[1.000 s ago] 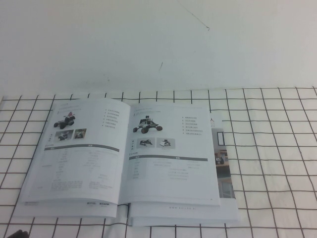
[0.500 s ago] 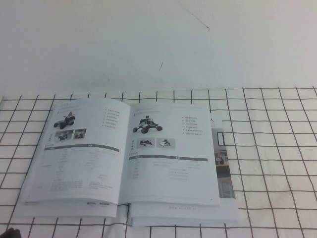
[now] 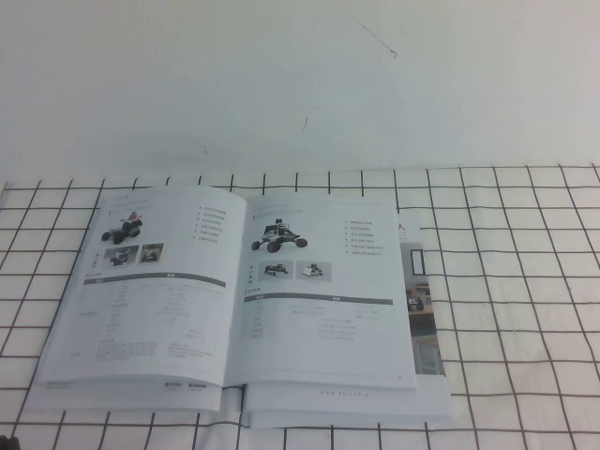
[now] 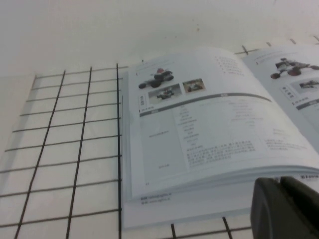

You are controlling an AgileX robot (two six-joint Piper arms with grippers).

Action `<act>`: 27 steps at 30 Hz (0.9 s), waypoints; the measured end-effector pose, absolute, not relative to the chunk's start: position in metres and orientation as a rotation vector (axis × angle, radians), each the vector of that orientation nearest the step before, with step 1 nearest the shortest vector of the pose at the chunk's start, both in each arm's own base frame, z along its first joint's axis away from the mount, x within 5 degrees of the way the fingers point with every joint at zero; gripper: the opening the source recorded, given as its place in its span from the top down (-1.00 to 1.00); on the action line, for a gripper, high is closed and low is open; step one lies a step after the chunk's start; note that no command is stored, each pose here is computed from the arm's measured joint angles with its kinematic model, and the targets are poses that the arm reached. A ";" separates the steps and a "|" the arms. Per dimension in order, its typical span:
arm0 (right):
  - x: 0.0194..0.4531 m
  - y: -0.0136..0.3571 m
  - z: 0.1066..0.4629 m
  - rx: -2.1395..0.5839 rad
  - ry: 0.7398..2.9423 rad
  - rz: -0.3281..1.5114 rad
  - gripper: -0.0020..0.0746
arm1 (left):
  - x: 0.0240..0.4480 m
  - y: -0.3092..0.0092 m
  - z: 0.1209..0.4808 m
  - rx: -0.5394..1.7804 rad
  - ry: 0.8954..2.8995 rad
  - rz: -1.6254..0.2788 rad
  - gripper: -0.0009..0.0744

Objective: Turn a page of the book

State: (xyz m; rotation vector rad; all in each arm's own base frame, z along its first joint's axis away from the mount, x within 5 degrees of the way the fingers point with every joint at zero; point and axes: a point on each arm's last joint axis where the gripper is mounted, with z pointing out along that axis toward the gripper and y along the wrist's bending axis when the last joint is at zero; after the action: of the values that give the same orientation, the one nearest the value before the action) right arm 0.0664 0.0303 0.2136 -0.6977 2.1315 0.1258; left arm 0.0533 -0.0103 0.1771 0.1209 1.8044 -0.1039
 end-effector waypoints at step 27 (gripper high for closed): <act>0.066 0.030 0.214 -0.698 2.131 0.125 0.95 | 0.052 -0.007 0.173 0.122 1.853 -0.045 0.98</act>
State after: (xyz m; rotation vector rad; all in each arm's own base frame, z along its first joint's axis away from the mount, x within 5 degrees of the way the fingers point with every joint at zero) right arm 0.0664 0.0303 0.2136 -0.6981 2.1314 0.1250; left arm 0.0524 -0.0065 0.1734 0.1218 1.8531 -0.0452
